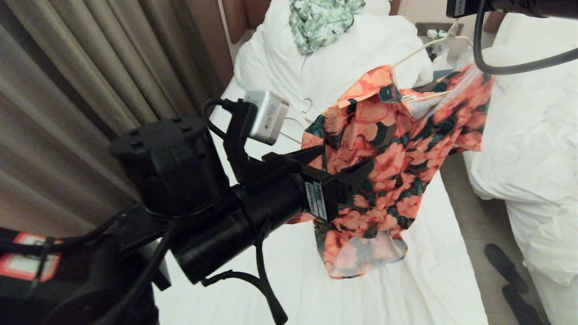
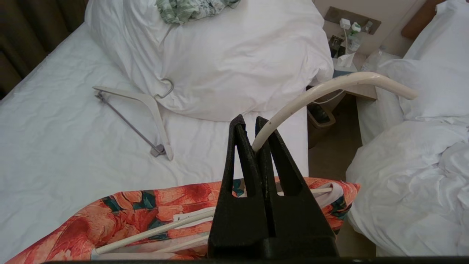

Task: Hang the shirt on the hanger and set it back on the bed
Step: Take the clothes hanger out of the clothes

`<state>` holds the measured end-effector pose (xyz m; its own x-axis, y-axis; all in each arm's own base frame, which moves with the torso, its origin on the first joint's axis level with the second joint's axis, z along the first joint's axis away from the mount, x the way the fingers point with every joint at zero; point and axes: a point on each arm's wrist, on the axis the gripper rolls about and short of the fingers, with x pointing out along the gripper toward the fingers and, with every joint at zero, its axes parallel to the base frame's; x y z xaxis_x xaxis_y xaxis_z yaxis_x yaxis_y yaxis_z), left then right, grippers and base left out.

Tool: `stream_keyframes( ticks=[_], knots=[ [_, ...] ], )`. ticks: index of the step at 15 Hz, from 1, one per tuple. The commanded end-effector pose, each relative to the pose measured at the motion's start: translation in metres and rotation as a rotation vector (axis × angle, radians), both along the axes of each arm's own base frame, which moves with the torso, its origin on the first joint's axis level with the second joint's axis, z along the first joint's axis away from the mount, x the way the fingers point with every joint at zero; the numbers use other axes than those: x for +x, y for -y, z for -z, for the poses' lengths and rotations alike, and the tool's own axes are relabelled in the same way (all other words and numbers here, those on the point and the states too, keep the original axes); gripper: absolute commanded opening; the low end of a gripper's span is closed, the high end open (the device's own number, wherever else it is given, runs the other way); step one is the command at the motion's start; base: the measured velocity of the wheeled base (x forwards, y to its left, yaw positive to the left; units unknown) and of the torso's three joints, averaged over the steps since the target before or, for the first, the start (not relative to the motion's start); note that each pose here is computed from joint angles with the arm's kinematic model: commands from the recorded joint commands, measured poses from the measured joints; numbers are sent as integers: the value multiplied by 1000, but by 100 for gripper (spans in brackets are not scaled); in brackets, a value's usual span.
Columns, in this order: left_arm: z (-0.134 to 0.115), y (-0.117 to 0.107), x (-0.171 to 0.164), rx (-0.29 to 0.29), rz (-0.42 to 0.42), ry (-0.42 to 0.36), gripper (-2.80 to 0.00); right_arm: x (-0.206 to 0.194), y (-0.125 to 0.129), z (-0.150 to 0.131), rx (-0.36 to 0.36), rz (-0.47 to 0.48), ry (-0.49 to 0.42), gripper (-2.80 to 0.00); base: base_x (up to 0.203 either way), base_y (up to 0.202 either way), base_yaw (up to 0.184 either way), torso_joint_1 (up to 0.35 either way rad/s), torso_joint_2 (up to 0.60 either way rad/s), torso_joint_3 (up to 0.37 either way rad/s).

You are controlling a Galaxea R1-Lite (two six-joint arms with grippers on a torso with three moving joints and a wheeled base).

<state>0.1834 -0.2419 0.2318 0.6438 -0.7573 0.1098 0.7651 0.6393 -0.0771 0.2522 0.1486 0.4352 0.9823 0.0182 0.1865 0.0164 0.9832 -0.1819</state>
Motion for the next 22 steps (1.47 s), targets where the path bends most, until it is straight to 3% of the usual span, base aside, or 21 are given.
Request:
stream_keyframes(
  ticks=[1, 4, 6, 9, 12, 14, 17, 22],
  knots=[
    [29, 11, 20, 87, -36, -29, 0, -2, 1, -1, 0, 2, 1, -280, 0, 0, 0, 0, 0, 0],
    [38, 9, 34, 104, -72, -17, 0, -3, 2, -2, 6, 2, 3, -280, 0, 0, 0, 0, 0, 0],
    [31, -3, 49, 77, -140, 71, 0, -4, 3, -2, 7, 3, 5, -280, 0, 0, 0, 0, 0, 0],
    [-3, -28, 28, 47, -143, 133, 0, 1, 4, 1, 5, 17, -4, -280, 0, 0, 0, 0, 0, 0],
    [-23, -52, 2, 92, -100, 107, 0, 4, 3, 3, 1, 19, -10, -280, 0, 0, 0, 0, 0, 0],
    [-19, -52, 2, 128, -81, 79, 0, 4, 3, 3, 1, 17, -10, -280, 0, 0, 0, 0, 0, 0],
    [7, -41, 28, 184, -108, 24, 0, 2, 2, 2, 2, 13, -8, -280, 0, 0, 0, 0, 0, 0],
    [29, -27, 53, 157, -136, 53, 0, 0, 0, 1, 4, 2, -6, -280, 0, 0, 0, 0, 0, 0]
  ],
)
